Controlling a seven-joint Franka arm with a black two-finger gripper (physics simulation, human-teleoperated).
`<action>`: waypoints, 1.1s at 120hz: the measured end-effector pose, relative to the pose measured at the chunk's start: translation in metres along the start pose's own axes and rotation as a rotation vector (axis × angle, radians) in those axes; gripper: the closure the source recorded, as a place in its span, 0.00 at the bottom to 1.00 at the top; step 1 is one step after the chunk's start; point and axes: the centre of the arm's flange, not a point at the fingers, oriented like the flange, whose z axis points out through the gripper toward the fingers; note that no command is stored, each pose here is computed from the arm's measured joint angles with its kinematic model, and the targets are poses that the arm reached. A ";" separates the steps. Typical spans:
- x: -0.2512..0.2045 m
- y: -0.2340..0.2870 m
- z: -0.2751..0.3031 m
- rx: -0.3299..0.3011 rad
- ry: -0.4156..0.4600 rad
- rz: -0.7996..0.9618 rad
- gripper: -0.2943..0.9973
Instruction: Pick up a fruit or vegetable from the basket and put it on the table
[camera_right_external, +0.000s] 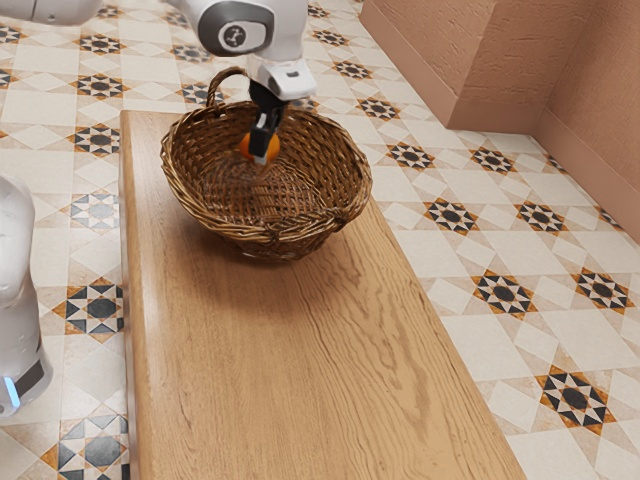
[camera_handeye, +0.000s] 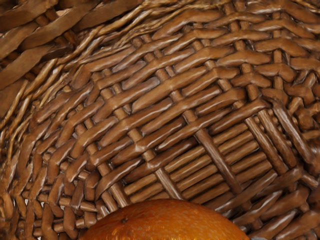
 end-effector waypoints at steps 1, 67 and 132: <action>0.001 0.001 -0.003 0.002 0.002 0.002 0.55; 0.086 0.164 -0.166 0.054 0.182 0.245 0.55; 0.114 0.384 -0.172 -0.046 0.207 0.556 0.56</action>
